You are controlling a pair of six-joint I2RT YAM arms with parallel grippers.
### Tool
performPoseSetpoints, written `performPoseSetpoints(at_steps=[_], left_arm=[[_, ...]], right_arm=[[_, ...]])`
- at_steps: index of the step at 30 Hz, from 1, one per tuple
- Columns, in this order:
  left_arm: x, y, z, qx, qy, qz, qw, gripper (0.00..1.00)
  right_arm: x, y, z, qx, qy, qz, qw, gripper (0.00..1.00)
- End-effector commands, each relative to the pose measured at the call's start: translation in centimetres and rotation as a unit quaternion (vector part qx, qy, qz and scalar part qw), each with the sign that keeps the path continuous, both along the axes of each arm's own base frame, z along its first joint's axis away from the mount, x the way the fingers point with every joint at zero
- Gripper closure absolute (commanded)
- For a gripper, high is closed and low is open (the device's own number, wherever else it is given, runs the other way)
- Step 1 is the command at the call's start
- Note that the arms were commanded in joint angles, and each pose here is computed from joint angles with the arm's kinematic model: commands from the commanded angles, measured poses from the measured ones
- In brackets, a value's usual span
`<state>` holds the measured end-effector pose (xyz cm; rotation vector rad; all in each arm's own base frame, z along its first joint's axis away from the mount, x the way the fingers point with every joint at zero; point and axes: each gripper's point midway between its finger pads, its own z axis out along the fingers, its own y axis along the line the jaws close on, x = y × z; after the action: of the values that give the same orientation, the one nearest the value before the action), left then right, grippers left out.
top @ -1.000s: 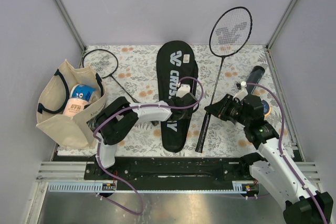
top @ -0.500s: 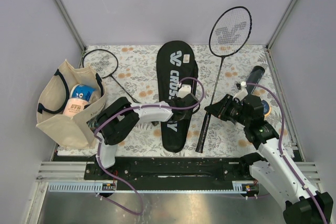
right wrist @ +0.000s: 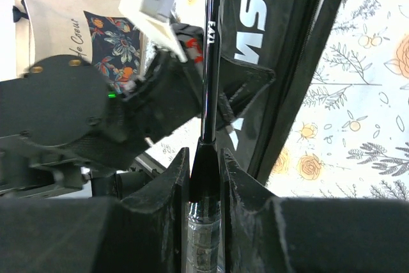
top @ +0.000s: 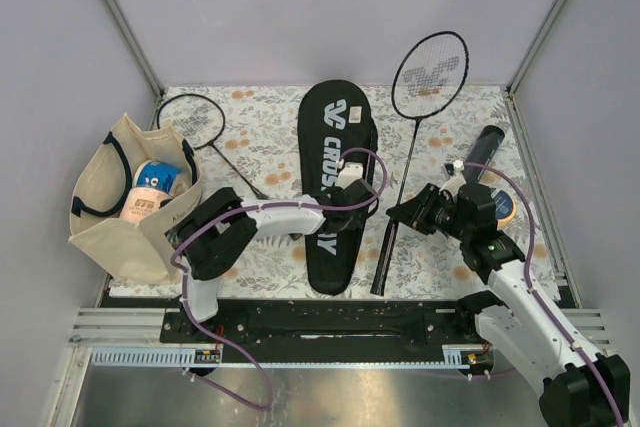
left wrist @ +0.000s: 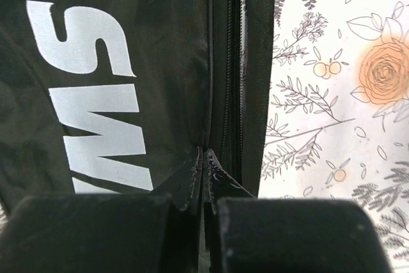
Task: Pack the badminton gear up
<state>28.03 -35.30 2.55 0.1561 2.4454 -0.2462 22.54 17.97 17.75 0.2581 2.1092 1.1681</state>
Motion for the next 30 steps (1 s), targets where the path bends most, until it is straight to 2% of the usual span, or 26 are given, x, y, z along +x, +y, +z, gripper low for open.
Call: performPoseSetpoints(at_steps=[1, 9, 19, 26, 30], left_arm=[[0.1, -0.1, 4.9, -0.055, -0.025, 0.009, 0.998, 1.0], [0.7, 0.6, 8.5, -0.115, -0.051, 0.025, 0.992, 1.0], [0.7, 1.0, 8.7, -0.121, -0.056, 0.028, 0.991, 1.0], [0.8, 0.9, 9.0, -0.129, -0.061, 0.029, 0.989, 1.0], [0.7, 0.7, 9.0, -0.13, -0.06, 0.019, 0.989, 1.0]], right_arm=[[0.0, 0.3, 0.5, 0.013, -0.014, 0.007, 1.0, 1.0], [-2.6, 0.8, -2.5, 0.022, 0.061, 0.04, 0.997, 1.0], [-7.3, 1.8, -4.2, 0.08, 0.152, 0.098, 0.98, 1.0], [-9.4, 2.2, -5.0, 0.105, 0.186, 0.13, 0.968, 1.0], [-9.9, 2.8, -4.5, 0.131, 0.179, 0.163, 0.961, 1.0]])
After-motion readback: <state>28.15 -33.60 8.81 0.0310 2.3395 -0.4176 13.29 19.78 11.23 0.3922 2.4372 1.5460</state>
